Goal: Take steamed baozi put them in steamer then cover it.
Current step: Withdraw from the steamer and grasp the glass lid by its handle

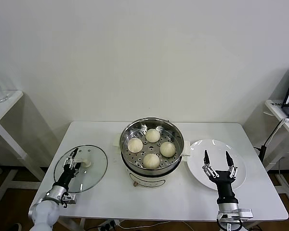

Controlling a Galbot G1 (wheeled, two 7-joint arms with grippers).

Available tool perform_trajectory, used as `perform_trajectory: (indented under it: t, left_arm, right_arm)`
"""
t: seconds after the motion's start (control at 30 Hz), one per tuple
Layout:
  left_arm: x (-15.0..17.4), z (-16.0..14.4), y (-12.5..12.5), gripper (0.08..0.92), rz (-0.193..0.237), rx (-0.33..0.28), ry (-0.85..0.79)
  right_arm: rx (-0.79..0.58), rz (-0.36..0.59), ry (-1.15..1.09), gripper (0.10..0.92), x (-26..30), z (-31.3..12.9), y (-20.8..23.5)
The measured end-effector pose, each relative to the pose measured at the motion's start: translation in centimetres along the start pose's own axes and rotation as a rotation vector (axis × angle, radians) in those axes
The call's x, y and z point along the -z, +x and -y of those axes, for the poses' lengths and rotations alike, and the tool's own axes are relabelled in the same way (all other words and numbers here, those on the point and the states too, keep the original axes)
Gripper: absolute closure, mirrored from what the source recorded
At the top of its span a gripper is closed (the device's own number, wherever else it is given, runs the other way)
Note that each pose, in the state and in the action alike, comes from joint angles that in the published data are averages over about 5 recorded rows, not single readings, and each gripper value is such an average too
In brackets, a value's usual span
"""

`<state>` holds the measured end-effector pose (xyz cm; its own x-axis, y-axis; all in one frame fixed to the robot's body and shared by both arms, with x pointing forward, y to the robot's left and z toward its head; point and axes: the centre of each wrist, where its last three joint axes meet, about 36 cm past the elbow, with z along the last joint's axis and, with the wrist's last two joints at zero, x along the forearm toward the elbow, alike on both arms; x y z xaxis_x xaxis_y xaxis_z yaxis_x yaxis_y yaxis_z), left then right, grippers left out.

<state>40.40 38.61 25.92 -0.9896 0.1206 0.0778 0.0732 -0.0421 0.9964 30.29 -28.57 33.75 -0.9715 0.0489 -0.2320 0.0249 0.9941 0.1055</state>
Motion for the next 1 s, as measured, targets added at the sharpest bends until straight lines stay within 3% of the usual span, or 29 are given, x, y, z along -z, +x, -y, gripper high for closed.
perform_trajectory:
  t: [0.1,0.2,0.77,1.0]
  left_arm:
    - [-0.2,0.2,-0.6,0.193,-0.005,0.000,0.001]
    - [-0.3,0.5,-1.0,0.266,-0.008,-0.004,0.003]
    - [-0.4,2.1,-1.3,0.769,-0.003,-0.032,-0.005]
    - [-0.8,1.0,-0.7,0.801,-0.017,-0.008,-0.028]
  right_arm:
    - [-0.001,0.001,0.002,0.200,0.0,0.1,0.0]
    - [-0.002,0.002,0.005,0.200,-0.1,0.2,0.0]
    - [-0.003,0.008,0.013,0.200,-0.6,0.5,-0.2]
    - [-0.001,0.011,0.012,0.200,-0.6,0.4,-0.3]
